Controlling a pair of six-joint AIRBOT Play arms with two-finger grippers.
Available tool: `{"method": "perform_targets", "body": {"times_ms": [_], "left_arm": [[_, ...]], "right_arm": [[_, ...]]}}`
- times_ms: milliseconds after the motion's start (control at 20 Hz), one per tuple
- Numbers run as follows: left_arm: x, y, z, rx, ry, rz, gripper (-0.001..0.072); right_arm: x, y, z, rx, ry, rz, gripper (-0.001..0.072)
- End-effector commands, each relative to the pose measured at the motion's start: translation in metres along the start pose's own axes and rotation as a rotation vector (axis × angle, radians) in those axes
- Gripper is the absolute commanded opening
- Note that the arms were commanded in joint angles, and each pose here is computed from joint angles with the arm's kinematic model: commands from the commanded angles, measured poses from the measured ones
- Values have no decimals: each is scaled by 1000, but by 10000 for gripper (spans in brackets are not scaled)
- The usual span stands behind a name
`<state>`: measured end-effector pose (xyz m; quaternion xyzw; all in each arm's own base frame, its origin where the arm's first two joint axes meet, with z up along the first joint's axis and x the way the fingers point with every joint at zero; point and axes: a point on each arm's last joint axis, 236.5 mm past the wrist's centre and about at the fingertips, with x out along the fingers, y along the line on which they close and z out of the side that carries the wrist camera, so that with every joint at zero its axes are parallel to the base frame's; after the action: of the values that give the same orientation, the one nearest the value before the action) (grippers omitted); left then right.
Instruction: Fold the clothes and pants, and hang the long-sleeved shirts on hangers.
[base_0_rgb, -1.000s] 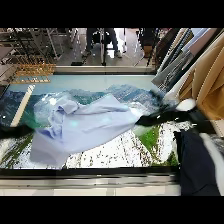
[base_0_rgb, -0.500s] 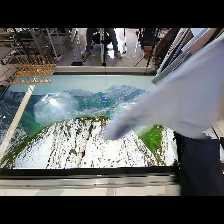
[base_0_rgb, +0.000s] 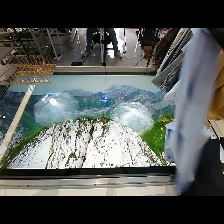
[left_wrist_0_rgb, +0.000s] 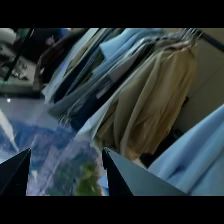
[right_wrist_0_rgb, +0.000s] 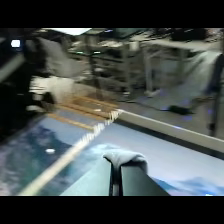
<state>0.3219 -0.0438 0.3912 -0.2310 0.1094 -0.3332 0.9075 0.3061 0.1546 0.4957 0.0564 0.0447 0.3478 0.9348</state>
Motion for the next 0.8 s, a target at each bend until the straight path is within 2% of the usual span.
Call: {"method": "perform_targets", "body": {"times_ms": [0,100,200,400,550,650,750], "left_arm": [[20,41,-39,-50,164,85,492],[20,55,-43,-82,182,90,492],[15,70,-52,-103,219,118,492],[-14,124,-70,-127,291,326,495],[-22,145,-95,-179,370,370,496],[-17,156,-124,-248,419,341,507],[-8,174,-158,-329,462,317,581]], "right_arm": [[74,11,15,94,-134,162,21],[108,36,37,19,-298,175,21],[116,49,65,-74,-468,100,21],[110,62,76,-134,-509,87,21],[119,74,32,-209,-300,154,21],[127,76,-42,-260,1,216,21],[121,62,-139,-218,370,245,21]]}}
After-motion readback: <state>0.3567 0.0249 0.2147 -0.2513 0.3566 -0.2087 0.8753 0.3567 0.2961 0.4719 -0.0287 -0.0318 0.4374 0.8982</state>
